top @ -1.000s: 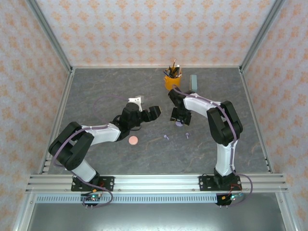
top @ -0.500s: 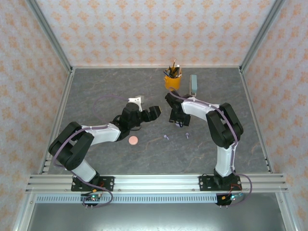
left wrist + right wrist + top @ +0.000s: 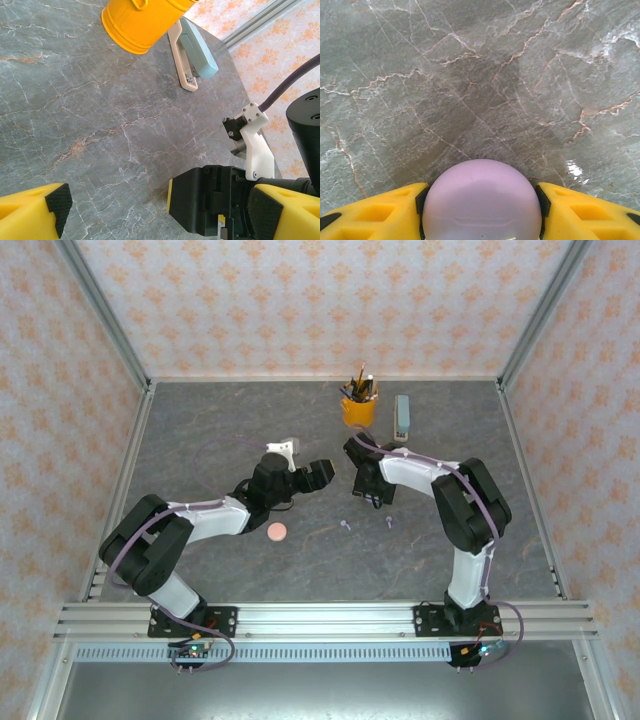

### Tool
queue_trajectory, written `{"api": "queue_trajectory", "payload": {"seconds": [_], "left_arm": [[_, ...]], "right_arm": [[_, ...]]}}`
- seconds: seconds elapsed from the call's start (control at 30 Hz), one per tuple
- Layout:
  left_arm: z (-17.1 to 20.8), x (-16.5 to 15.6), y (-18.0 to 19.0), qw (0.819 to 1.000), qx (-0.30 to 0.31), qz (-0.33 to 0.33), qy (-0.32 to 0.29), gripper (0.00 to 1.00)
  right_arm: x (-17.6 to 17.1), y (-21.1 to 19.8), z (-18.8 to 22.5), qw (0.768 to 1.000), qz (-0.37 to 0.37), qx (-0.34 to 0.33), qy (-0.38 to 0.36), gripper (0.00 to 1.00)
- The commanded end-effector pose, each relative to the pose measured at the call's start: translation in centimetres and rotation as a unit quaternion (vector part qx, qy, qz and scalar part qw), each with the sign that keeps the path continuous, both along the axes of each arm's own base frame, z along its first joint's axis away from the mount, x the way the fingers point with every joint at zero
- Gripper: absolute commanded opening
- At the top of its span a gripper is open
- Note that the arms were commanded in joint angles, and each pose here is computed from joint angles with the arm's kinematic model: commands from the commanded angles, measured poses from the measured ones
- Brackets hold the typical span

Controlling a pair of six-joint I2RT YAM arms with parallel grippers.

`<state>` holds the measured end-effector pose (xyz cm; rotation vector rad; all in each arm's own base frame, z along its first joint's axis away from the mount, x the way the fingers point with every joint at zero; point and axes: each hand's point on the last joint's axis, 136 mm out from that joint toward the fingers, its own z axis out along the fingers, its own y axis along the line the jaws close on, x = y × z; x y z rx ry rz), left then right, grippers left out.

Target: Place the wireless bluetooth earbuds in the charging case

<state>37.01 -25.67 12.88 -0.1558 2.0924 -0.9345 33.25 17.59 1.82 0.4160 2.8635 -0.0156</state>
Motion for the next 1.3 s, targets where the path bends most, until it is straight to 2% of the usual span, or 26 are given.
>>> {"api": "queue_trajectory", "payload": {"seconds": [0.0, 0.33, 0.67, 0.93, 1.27], "left_arm": [[1.3, 0.0, 0.0, 1.000, -0.001, 0.007, -0.017, 0.94], [0.7, -0.1, 0.2, 1.000, 0.007, 0.009, -0.018, 0.94], [-0.1, -1.1, 0.5, 1.000, 0.009, -0.002, -0.027, 0.94], [-1.6, -2.0, 0.9, 1.000, 0.004, -0.005, -0.027, 0.94], [-1.7, -1.2, -2.2, 0.998, -0.028, -0.018, -0.052, 0.92]], "right_arm": [[-2.2, 0.1, -1.3, 0.999, 0.000, 0.002, 0.036, 0.56], [-0.6, 1.3, 3.4, 0.999, -0.002, 0.040, -0.012, 0.55], [2.6, 3.2, 8.1, 0.996, -0.002, 0.064, -0.059, 0.56], [4.1, 4.7, 9.7, 0.993, -0.008, 0.091, -0.075, 0.56], [4.7, 6.0, 10.6, 0.984, -0.041, 0.154, -0.078, 0.56]]}}
